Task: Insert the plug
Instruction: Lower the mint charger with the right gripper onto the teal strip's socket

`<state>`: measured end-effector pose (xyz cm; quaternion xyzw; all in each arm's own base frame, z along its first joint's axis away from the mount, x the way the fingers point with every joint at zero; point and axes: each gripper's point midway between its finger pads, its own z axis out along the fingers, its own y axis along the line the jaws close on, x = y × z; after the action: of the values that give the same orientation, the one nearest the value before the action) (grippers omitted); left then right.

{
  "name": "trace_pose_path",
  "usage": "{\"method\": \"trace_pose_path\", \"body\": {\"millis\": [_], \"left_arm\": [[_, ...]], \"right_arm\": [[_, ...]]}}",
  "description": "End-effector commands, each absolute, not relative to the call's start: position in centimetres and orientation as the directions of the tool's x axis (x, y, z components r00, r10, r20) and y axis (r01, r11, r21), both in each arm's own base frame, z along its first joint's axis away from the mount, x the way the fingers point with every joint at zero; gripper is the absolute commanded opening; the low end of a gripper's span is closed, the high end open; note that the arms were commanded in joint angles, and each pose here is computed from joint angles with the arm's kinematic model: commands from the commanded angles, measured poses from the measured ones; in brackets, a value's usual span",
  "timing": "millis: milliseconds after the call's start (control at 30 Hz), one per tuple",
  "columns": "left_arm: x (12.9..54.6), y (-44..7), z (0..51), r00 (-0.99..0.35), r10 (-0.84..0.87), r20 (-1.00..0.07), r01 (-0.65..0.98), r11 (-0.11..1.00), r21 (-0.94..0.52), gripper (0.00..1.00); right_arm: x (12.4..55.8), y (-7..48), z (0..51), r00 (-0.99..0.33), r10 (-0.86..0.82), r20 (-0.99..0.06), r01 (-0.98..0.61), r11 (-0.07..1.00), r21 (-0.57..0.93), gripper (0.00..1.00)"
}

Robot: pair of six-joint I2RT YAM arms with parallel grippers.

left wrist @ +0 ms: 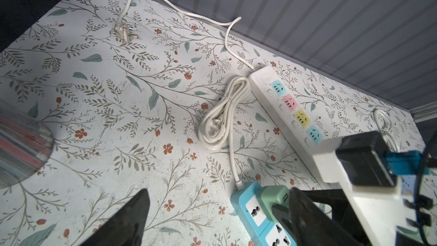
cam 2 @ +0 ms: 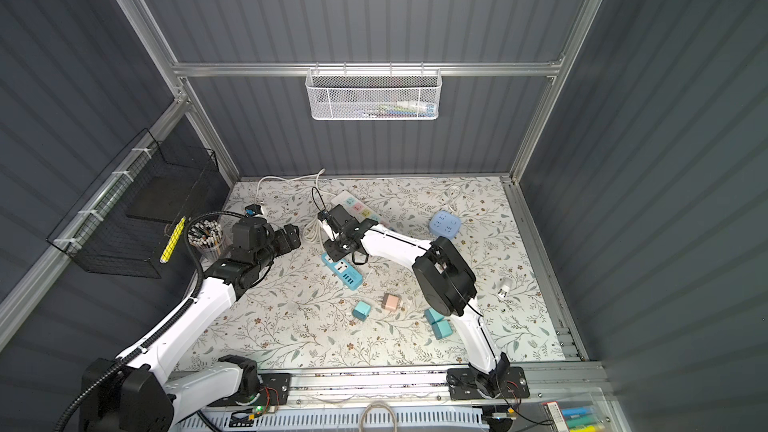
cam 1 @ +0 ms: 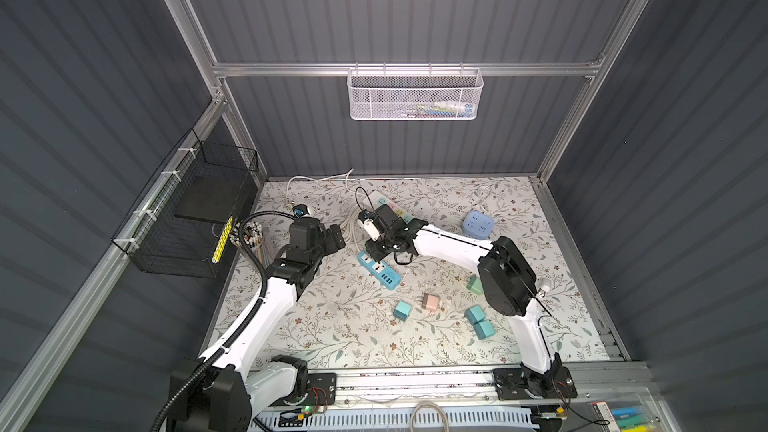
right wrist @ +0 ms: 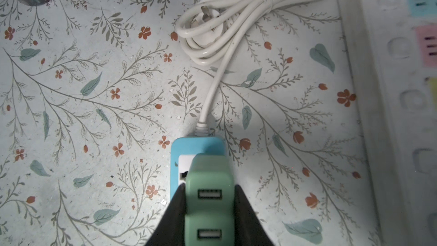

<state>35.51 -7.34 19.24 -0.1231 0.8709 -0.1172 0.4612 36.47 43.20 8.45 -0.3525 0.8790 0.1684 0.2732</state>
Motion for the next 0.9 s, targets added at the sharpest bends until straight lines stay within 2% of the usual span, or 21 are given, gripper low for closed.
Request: {"method": "trace_pose_path", "body": {"millis": [0, 300, 567, 867], "left_arm": [[35.6, -7.4, 20.2, -0.532, -0.327, -0.781, -0.090, 0.939, -0.333, 0.92], [35.3, -7.2, 20.5, -0.525, -0.330, -0.785, -0.093, 0.939, -0.332, 0.92], [35.1, -7.3, 20.2, -0.531, -0.335, -0.779, -0.095, 0.936, -0.338, 0.92], [35.1, -7.5, 20.4, -0.533, -0.338, -0.776, -0.088, 0.934, -0.346, 0.91]], "right_arm": [[35.6, 42.3, 7.7, -0.613, -0.551, -0.567, -0.709, 0.700, 0.086, 0.17], [34.5, 41.3, 4.6, -0.590, -0.631, -0.504, -0.722, 0.692, -0.022, 0.17], [32.5, 39.7, 1.5, -0.621, -0.653, -0.435, -0.723, 0.691, -0.004, 0.17], [32.4, 39.8, 1.0, -0.597, -0.697, -0.397, -0.745, 0.666, -0.050, 0.18]]}}
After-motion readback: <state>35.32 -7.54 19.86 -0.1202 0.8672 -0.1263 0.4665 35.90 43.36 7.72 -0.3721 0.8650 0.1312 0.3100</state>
